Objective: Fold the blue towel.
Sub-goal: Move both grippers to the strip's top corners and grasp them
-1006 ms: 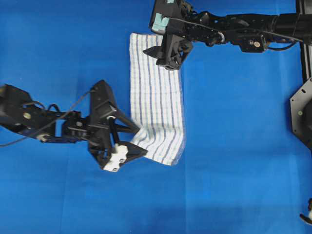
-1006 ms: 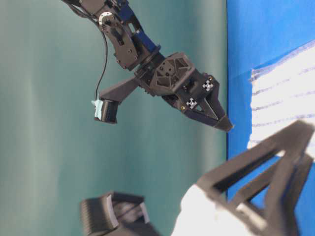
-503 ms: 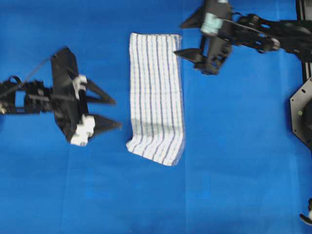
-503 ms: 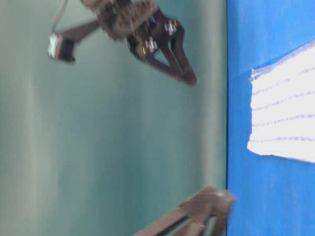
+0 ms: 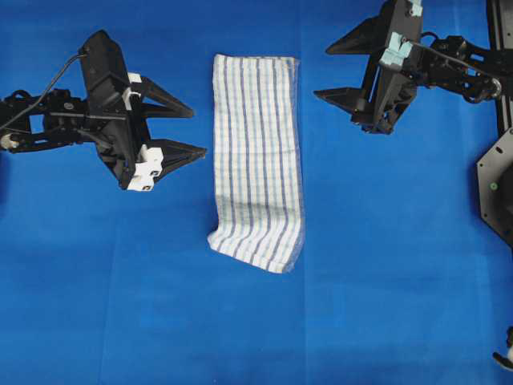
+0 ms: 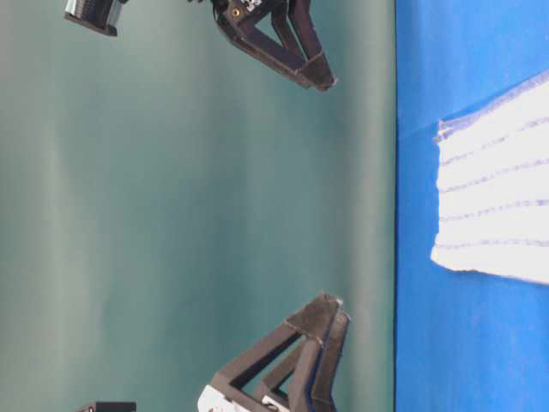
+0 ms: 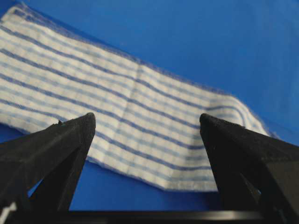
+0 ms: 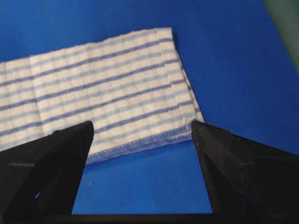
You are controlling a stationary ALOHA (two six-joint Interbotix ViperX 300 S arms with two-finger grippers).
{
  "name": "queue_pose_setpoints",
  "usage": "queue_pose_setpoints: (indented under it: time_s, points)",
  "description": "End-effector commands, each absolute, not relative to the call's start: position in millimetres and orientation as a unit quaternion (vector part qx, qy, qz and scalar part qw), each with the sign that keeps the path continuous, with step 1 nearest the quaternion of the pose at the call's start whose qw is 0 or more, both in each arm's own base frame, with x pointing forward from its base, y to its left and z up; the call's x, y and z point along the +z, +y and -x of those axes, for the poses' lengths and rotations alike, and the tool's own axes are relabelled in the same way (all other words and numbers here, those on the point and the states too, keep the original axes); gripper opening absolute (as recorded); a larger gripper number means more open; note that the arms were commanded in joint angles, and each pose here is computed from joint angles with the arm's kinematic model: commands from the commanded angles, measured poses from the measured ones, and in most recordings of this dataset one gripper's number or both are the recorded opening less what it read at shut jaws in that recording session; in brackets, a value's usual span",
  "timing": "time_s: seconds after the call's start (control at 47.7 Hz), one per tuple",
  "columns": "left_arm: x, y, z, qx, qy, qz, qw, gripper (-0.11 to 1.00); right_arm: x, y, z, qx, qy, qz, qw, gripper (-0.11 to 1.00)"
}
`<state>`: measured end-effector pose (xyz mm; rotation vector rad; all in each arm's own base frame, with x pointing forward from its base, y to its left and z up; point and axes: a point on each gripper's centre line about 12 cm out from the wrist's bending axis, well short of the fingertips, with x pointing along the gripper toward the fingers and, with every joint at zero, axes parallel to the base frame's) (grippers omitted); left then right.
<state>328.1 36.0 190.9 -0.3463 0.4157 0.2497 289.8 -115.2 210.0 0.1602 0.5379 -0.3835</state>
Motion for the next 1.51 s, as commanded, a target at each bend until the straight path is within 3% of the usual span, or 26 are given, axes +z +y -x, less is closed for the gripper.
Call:
queue_pose_setpoints:
  time_s: [0.0, 0.168, 0.377, 0.817, 1.194, 1.404, 1.488]
  points:
    - [201, 41, -333, 0.126, 0.188, 0.168, 0.959, 0.88, 220, -117, -294, -0.191, 0.245, -0.076, 0.947, 0.87]
    - [203, 54, -333, 0.142, 0.183, 0.159, 0.960, 0.88, 218, -120, -296, -0.197, 0.244, -0.076, 0.946, 0.87]
    - [199, 96, -336, 0.196, 0.174, 0.118, 0.958, 0.88, 205, -139, -306, -0.224, 0.244, -0.076, 0.940, 0.87]
    - [122, 166, -370, 0.267, 0.242, 0.102, 0.927, 0.88, 143, -177, -333, -0.274, 0.284, -0.101, 0.913, 0.87]
    - [84, 177, -374, 0.285, 0.258, 0.098, 0.918, 0.88, 106, -185, -340, -0.298, 0.304, -0.122, 0.897, 0.81]
    - [83, 177, -375, 0.285, 0.258, 0.098, 0.918, 0.85, 93, -185, -346, -0.299, 0.315, -0.129, 0.892, 0.72]
    - [83, 177, -374, 0.285, 0.259, 0.098, 0.918, 0.79, 92, -182, -349, -0.294, 0.317, -0.127, 0.893, 0.63]
